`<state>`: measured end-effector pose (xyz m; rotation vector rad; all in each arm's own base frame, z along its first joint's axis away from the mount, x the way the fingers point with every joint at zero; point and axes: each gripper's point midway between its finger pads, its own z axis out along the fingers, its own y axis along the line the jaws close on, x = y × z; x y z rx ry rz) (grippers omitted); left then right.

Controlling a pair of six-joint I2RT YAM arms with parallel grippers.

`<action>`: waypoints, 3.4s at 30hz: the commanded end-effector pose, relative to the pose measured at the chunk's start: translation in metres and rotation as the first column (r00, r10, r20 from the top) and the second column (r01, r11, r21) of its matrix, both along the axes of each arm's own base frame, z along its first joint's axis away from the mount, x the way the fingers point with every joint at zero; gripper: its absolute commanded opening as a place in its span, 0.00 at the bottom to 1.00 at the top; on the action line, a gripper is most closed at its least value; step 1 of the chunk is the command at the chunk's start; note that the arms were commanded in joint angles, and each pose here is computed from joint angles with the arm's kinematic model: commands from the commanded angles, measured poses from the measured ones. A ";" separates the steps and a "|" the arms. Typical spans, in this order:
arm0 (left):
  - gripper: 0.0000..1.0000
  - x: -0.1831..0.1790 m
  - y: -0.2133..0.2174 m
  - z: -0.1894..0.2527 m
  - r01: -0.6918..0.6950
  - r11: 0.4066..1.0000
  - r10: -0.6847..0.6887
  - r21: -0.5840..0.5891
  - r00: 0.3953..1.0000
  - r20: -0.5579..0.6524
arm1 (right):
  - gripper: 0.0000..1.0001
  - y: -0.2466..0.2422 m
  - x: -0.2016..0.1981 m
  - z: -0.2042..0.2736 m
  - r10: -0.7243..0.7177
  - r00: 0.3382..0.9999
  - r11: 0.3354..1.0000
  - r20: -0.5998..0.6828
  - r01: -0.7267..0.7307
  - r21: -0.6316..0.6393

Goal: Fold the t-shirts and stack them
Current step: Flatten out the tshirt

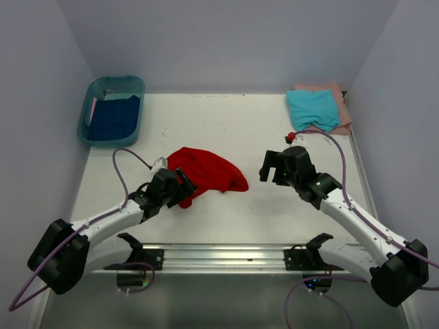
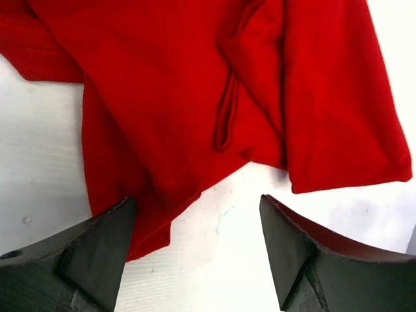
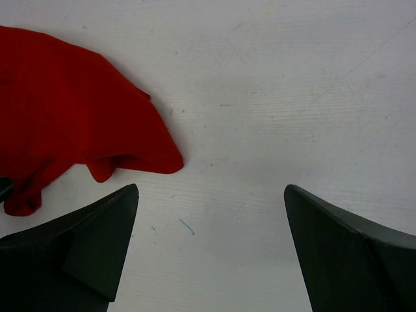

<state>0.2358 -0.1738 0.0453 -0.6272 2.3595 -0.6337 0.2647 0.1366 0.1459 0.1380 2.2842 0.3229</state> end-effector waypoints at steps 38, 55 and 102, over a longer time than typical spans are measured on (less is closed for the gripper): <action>0.23 0.017 -0.012 -0.002 0.029 0.999 -0.025 -0.040 0.993 0.114 | 0.86 0.002 -0.002 -0.001 0.014 1.000 1.000 0.020 -0.014 0.013; 0.00 0.021 0.002 0.022 -0.003 1.000 0.004 -0.006 0.981 0.192 | 0.59 0.013 -0.007 -0.005 0.075 0.997 0.996 0.018 -0.076 0.055; 0.00 0.029 -0.016 0.286 0.174 0.985 -0.132 -0.013 0.789 0.599 | 0.24 0.148 -0.009 0.019 0.493 0.869 0.850 0.050 -0.493 0.183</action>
